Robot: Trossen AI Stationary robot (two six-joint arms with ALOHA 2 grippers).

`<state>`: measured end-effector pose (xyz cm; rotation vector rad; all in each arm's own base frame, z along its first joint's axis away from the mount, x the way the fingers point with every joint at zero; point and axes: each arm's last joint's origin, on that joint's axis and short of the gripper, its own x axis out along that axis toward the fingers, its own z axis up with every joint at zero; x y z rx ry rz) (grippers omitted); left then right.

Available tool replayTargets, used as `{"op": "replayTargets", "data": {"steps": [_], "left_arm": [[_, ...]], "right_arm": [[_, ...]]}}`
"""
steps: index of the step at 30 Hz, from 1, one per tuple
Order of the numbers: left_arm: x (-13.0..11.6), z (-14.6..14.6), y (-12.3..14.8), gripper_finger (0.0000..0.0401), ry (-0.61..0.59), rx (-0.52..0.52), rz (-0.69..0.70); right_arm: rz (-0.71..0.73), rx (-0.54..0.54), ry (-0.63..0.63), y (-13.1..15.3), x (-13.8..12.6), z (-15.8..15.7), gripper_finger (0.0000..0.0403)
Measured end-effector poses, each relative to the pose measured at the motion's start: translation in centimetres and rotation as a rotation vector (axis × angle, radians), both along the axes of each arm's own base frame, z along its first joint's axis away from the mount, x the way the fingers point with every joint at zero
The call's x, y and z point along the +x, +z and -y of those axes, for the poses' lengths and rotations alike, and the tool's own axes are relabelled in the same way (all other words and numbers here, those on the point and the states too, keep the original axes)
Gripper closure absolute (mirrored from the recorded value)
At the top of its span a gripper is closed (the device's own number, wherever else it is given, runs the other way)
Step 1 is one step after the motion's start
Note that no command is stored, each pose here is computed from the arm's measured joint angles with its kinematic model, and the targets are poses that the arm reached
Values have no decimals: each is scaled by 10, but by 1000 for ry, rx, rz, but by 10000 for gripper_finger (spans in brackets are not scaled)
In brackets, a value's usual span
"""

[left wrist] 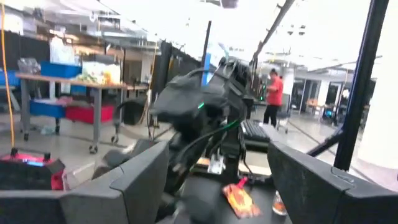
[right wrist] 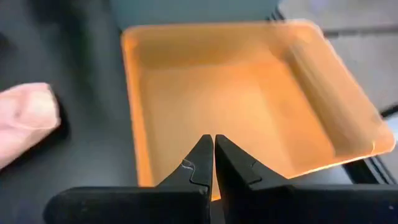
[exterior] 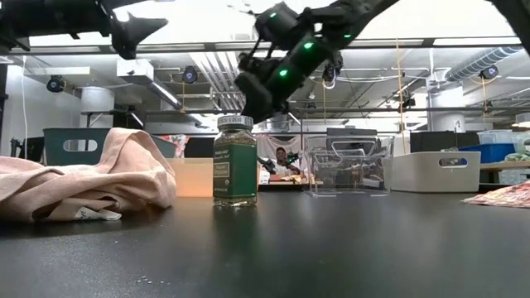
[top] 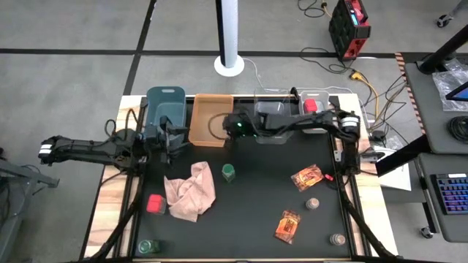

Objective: Sort spices by type
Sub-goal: Adjust the bins

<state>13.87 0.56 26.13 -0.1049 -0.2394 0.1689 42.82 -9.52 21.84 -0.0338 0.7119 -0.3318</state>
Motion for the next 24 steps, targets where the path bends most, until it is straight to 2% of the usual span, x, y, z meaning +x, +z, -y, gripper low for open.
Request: {"op": "replayTargets", "data": {"steps": [3,8,13,24], "left_arm": [[-3,0,1,142,0,2,10],[-4,0,1,142,0,2,-2],[-4,0,-2,142,0,2,-27],[-3,0,-4,142,0,2,-53]], "right_arm": [[-97,50,-40,0,9,14,394],[-236,106,-29,-12,19,29,394],[-297,92,8,-25,28,31,394],[-346,105,-7,-20,22,34,394]]}}
